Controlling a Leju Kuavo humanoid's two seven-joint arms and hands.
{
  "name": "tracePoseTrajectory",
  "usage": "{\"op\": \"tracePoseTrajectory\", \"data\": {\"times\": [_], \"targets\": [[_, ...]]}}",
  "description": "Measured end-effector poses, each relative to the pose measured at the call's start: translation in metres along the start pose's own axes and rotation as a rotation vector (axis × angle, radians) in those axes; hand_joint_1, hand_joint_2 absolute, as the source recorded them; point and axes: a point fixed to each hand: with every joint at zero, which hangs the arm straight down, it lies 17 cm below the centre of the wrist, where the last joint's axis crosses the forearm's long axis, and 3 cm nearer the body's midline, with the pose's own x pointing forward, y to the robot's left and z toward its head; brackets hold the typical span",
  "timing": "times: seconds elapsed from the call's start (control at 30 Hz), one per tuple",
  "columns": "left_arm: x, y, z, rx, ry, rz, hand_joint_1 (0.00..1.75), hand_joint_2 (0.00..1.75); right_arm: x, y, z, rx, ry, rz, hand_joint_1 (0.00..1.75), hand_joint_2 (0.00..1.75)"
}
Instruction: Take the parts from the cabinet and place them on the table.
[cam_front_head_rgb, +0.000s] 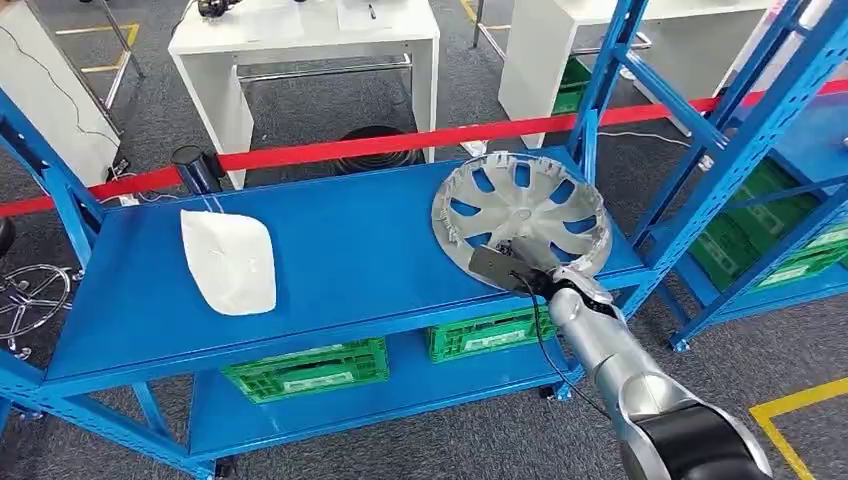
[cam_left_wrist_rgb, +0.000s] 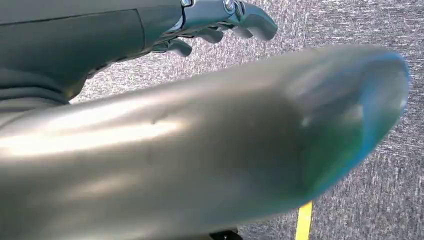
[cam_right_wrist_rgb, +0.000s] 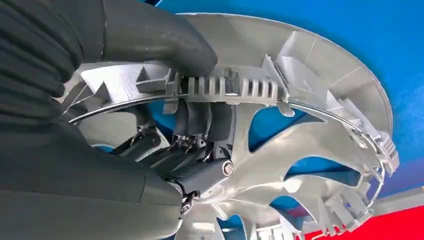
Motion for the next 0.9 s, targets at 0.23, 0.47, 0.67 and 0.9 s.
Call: {"op": "tracePoseTrajectory", "data": {"times": [0.23,0.47,0.67,0.9], "targets": [[0.005,0.002,0.0,0.008,-0.029,-0.022,0.0,0.0,0.001,0.0,0.0,-0.002,-0.004,-0.002,1.75,1.75],[0.022,0.021,-0.001,0.123,-0.121,-0.207,0.0,1.75,-0.002,0.002,0.003,-0.013,-0.015,0.045,1.75,1.75],[0.036,0.031,-0.004,0.16,-0.164,-0.189,0.0,1.75,0.002,0.006,0.006,-0.018,-0.037,0.093,1.75,1.75],[0.04,0.028,-0.007,0.134,-0.167,-0.195,0.0,1.75,0.01,0.005,0.009,-0.044,-0.072,0.115,1.75,1.75]]}}
